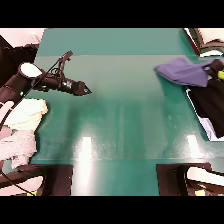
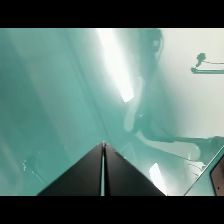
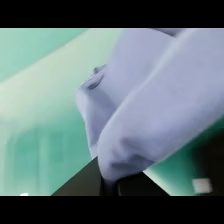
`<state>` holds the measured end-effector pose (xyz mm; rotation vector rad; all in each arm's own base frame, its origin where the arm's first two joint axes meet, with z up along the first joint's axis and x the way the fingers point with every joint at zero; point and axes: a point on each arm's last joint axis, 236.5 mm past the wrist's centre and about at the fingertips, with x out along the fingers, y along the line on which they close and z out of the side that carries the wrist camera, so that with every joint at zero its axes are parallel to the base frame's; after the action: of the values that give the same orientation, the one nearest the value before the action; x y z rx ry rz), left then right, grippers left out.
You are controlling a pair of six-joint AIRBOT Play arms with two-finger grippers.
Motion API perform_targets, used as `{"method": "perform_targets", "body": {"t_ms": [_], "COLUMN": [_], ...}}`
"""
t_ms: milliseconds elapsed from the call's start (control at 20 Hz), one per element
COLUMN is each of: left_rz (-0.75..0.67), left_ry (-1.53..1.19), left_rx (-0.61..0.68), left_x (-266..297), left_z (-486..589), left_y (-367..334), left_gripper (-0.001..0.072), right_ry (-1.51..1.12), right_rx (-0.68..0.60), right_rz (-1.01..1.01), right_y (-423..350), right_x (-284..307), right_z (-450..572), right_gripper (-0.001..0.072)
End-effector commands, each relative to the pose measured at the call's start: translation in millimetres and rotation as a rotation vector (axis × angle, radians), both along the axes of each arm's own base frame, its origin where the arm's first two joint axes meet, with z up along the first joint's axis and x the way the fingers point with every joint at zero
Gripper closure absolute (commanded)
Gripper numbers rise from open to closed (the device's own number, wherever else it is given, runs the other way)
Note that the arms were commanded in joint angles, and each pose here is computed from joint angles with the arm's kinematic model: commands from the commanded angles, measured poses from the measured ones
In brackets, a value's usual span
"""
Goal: Fold the shirts.
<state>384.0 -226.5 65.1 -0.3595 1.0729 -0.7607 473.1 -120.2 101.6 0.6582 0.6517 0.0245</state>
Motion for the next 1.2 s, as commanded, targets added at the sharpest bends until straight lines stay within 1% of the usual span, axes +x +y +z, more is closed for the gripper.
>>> {"method": "perform_targets", "body": {"t_ms": [0,150,300,450,550,650,750,1100,1150], "left_rz": [0.013,0.013,0.012,0.011,0.010,0.008,0.004,-0.012,-0.012], "left_ry": [0.009,0.009,0.007,0.007,0.007,0.006,0.008,0.018,0.018], "left_rx": [-0.007,-0.007,-0.004,-0.003,-0.003,0.003,0.011,0.023,0.023], "left_x": [-0.9,-1.0,-0.8,-0.9,-1.1,-1.3,-2.3,-6.5,-6.5], "left_z": [0.8,0.8,0.3,0.2,0.2,-0.8,-2.1,-4.6,-4.6], "left_y": [-8.8,-8.7,-8.4,-8.3,-8.3,-7.4,-6.5,-5.6,-5.6], "left_gripper": [0.0682,0.0681,0.0681,0.0681,0.0681,0.0681,0.0681,0.0681,0.0681], "right_ry": [-0.032,-0.083,-0.142,-0.183,-0.178,-0.112,-0.018,0.409,0.469], "right_rx": [-0.032,-0.070,-0.126,-0.174,-0.170,-0.172,-0.203,-0.278,-0.292], "right_rz": [-0.154,-0.168,-0.107,-0.095,-0.121,-0.156,-0.205,-0.404,-0.431], "right_y": [-64.9,-83.8,-85.1,-87.2,-91.5,-98.2,-107.1,-121.5,-123.5], "right_x": [-15.8,-16.8,-21.8,-39.0,-57.8,-79.8,-104.6,-212.9,-229.1], "right_z": [10.7,44.0,97.1,137.2,147.5,137.0,113.6,15.4,6.5], "right_gripper": [0.0701,0.0701,0.0701,0.0701,0.0701,0.0701,0.0700,0.0694,0.0672]}}
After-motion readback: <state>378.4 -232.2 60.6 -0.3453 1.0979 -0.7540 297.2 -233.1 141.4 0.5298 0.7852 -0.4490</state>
